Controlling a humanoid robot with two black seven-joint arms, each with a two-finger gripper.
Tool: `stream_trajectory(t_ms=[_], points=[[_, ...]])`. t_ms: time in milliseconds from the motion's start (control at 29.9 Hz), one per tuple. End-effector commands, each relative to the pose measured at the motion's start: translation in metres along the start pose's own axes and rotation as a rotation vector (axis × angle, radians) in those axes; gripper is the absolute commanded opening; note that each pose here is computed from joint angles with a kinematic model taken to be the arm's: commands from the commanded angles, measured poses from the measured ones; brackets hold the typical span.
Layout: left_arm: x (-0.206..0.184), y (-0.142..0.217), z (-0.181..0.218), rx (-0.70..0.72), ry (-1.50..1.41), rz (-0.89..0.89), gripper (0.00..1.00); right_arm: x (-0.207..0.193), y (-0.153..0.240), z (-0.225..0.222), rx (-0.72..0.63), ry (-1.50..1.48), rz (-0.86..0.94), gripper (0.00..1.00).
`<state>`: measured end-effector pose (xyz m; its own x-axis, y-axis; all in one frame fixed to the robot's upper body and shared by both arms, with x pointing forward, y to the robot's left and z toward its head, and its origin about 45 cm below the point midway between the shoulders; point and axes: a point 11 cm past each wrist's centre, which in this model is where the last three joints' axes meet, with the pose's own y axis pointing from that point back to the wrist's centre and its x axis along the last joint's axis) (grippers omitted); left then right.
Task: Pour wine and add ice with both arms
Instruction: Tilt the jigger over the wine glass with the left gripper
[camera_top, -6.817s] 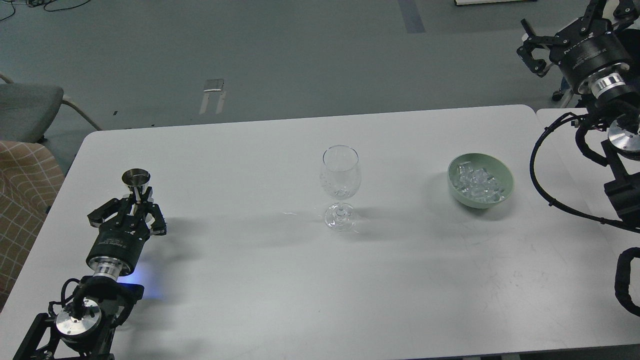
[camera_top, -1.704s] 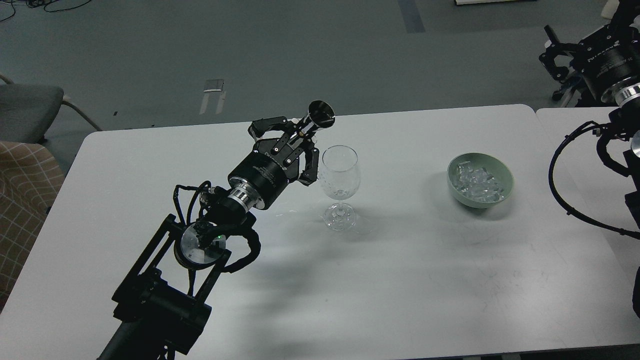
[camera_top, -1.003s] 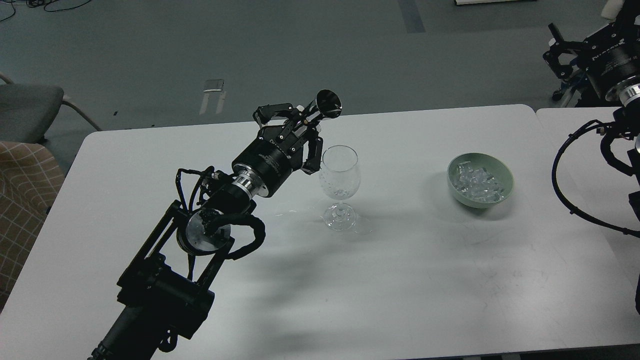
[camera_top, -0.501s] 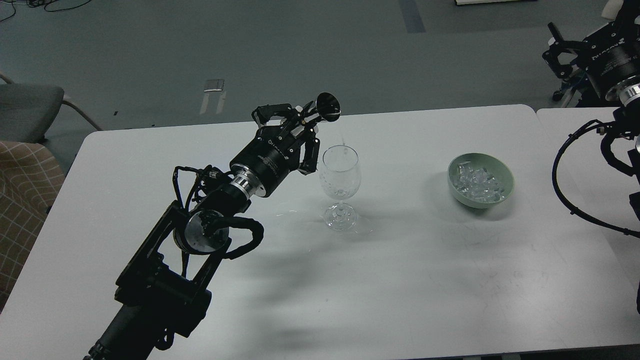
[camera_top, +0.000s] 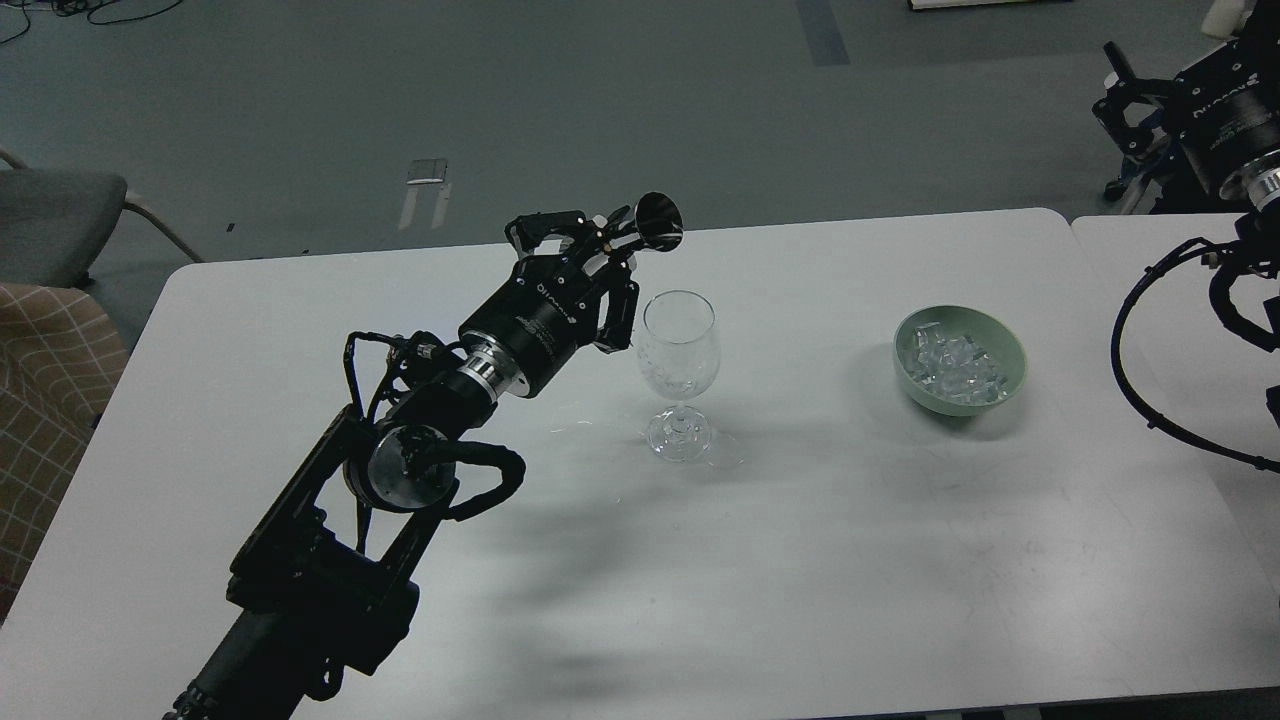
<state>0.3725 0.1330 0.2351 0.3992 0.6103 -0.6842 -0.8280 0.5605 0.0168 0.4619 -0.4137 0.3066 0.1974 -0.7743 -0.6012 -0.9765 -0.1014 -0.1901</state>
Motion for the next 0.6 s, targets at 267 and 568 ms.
stream_trajectory(t_ms=[267, 568], points=[[0.0077, 0.0028, 0.0011, 0.011, -0.059, 0.0, 0.0, 0.0, 0.0, 0.0002, 0.0, 0.0, 0.0, 1.0], [0.0061, 0.0035, 0.0016, 0.019, -0.129, -0.025, 0.0, 0.0, 0.0, 0.0002, 0.0, 0.0, 0.0, 1.0]])
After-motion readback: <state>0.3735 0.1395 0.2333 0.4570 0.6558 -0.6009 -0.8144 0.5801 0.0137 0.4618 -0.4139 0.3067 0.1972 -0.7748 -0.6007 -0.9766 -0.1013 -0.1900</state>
